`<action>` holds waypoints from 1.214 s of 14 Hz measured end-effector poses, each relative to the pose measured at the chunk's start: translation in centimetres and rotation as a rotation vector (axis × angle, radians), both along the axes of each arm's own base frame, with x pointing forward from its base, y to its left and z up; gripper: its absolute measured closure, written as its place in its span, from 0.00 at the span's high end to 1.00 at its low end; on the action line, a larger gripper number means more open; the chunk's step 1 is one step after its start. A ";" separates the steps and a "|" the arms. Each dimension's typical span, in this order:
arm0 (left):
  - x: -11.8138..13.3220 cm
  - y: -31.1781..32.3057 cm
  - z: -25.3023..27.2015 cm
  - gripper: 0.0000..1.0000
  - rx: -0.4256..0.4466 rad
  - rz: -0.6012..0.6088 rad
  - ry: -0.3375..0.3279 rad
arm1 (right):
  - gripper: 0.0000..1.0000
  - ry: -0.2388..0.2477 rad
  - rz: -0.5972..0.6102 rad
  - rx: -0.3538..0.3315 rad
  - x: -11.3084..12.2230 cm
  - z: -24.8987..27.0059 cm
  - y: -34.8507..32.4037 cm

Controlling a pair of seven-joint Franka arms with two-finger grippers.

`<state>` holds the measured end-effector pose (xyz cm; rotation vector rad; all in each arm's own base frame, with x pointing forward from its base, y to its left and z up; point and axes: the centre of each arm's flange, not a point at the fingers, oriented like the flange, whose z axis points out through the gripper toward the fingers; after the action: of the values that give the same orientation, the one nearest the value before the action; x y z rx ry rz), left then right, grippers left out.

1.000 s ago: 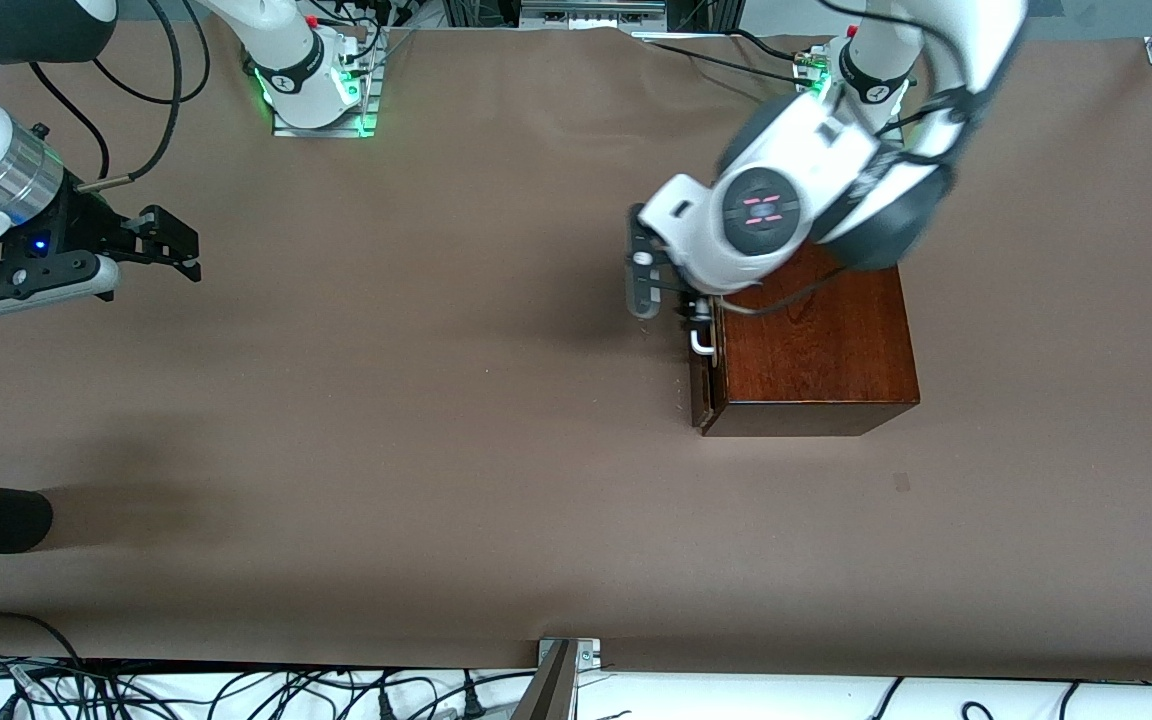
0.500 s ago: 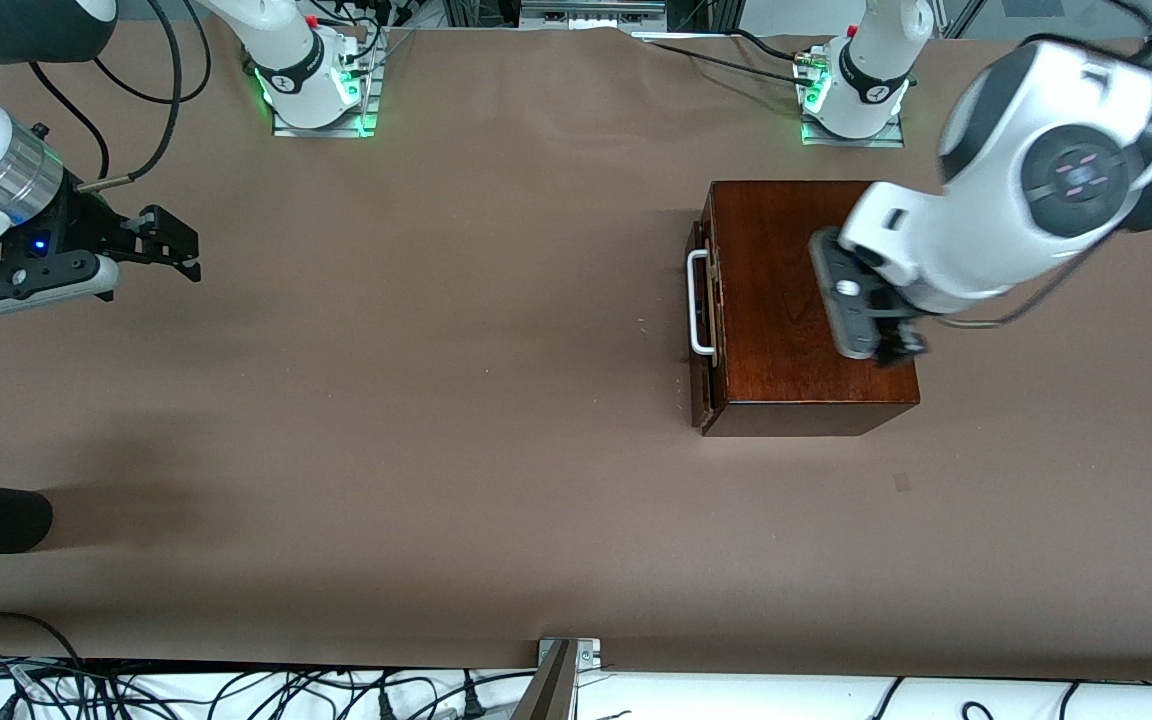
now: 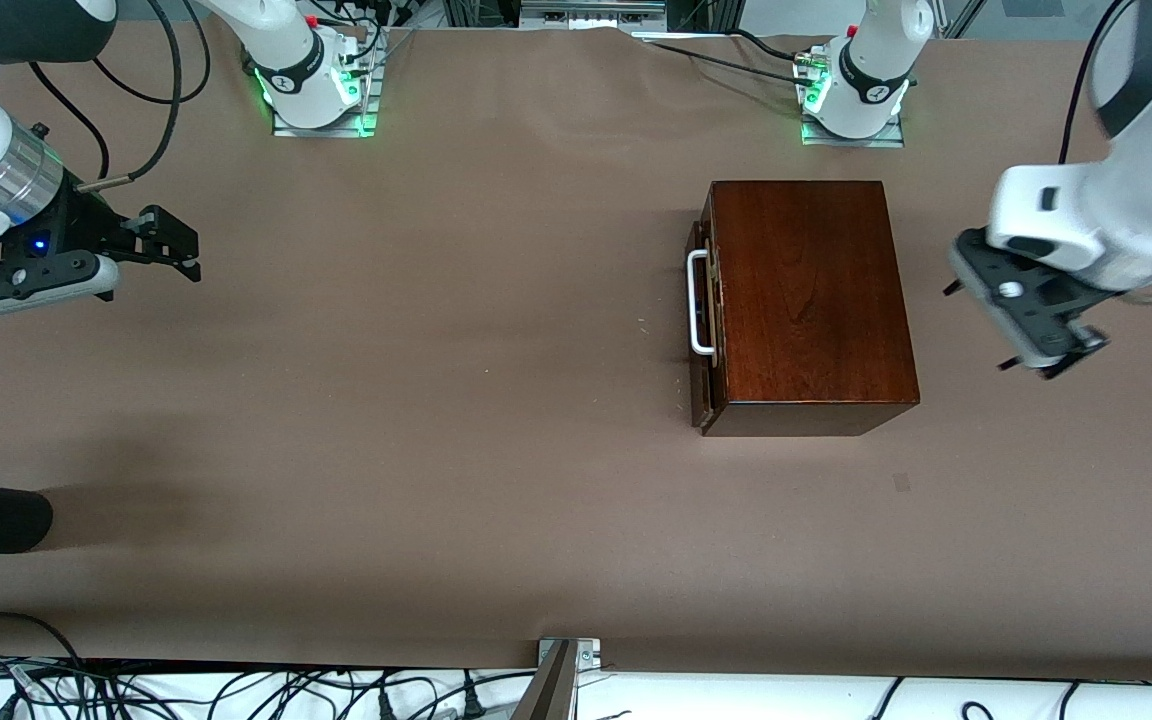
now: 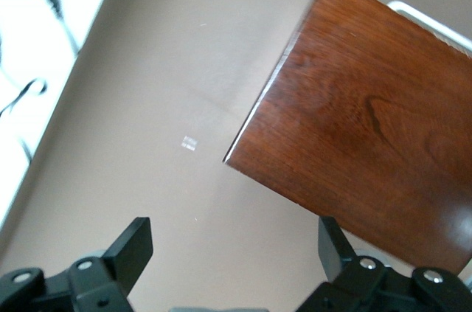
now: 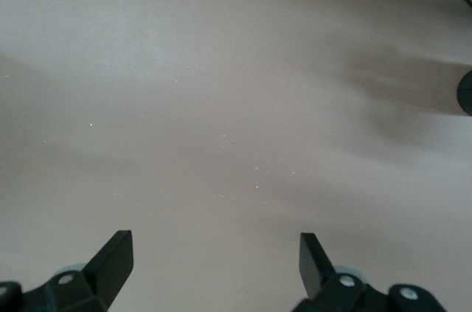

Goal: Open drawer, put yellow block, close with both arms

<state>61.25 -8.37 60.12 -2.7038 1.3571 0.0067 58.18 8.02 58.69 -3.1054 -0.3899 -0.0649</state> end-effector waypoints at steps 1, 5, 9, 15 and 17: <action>-0.8 0.5 0.4 1.00 -0.002 0.100 -0.011 | 1.00 0.000 0.000 0.000 0.0 0.0 0.0; -4.5 2.0 1.0 1.00 -0.006 0.525 -0.045 | 1.00 0.000 0.000 0.000 0.0 0.0 0.0; -6.2 6.1 1.1 1.00 -0.086 0.795 -0.024 | 1.00 0.000 0.000 0.000 0.0 0.0 0.0; -6.3 8.8 -0.2 1.00 -0.123 0.885 0.016 | 1.00 0.001 0.000 0.000 0.0 0.0 0.0; -6.3 8.7 -0.4 1.00 -0.118 0.888 0.026 | 1.00 0.001 0.000 0.000 0.0 -0.1 0.0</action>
<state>54.92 0.30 59.68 -3.1505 0.0677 0.0398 58.20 8.02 58.63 -3.1055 -0.3899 -0.0632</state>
